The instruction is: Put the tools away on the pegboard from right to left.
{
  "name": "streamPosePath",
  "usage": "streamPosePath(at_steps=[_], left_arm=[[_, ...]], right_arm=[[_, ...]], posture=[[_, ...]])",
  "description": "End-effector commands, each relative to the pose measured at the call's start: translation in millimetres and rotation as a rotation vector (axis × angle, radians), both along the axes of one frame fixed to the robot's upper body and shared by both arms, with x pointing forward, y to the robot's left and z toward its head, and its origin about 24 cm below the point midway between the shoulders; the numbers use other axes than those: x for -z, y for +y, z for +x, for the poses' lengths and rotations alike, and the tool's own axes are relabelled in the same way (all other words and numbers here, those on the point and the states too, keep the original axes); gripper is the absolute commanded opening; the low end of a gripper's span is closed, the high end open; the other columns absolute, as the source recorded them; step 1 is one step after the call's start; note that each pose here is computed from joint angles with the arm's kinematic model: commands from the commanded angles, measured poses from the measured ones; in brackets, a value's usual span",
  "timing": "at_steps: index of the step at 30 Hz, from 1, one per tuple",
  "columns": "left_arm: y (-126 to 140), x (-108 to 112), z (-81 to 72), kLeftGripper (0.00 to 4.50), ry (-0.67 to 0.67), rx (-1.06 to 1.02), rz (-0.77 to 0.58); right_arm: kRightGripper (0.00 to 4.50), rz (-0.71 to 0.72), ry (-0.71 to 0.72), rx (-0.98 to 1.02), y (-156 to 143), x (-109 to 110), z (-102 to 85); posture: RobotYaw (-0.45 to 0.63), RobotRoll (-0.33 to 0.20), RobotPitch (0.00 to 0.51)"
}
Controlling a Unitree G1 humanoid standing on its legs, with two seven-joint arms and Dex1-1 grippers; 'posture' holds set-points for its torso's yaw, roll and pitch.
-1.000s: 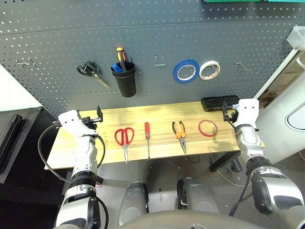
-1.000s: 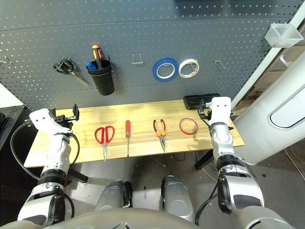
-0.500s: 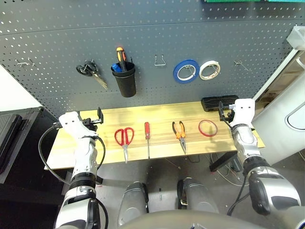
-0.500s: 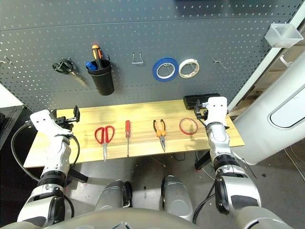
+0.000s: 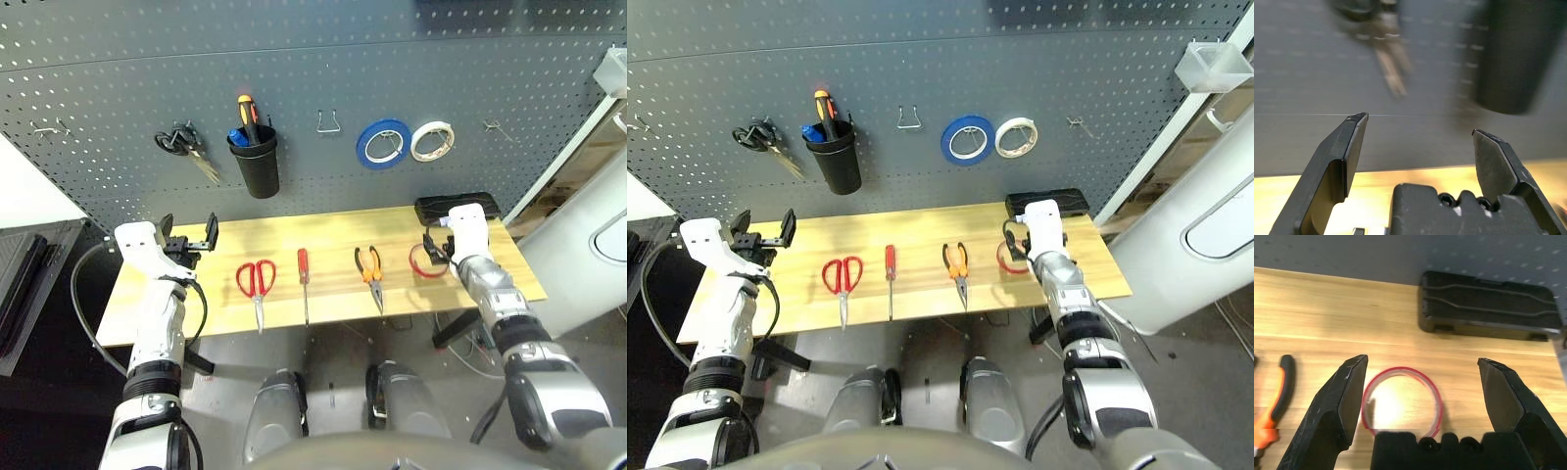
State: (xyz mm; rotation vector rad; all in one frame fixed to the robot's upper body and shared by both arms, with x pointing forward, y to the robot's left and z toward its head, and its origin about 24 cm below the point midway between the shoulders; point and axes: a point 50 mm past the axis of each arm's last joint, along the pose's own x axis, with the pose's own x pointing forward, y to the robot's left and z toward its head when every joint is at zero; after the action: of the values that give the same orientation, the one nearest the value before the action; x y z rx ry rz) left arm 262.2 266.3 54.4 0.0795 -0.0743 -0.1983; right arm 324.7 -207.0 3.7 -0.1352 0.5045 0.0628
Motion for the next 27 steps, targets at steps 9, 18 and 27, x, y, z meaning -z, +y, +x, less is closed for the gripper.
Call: streamPosePath(at_steps=[9,18,27], left_arm=[[-24,-20,-22.9,4.48,0.127,0.472,0.039],[-26,-14,-38.7,4.48,0.189,0.581,0.062],[-32,-17,-41.6,4.5,0.182,0.597,0.058]], right_arm=[[4.5,-0.008,0.234,-0.091,16,2,0.8],[4.5,-0.031,0.338,-0.106,26,22,0.7],[2.83,-0.039,0.357,-0.083,32,28,4.7]], posture=[[-0.03,0.0,0.219],[0.02,0.0,0.252],[0.05,0.0,0.226]])
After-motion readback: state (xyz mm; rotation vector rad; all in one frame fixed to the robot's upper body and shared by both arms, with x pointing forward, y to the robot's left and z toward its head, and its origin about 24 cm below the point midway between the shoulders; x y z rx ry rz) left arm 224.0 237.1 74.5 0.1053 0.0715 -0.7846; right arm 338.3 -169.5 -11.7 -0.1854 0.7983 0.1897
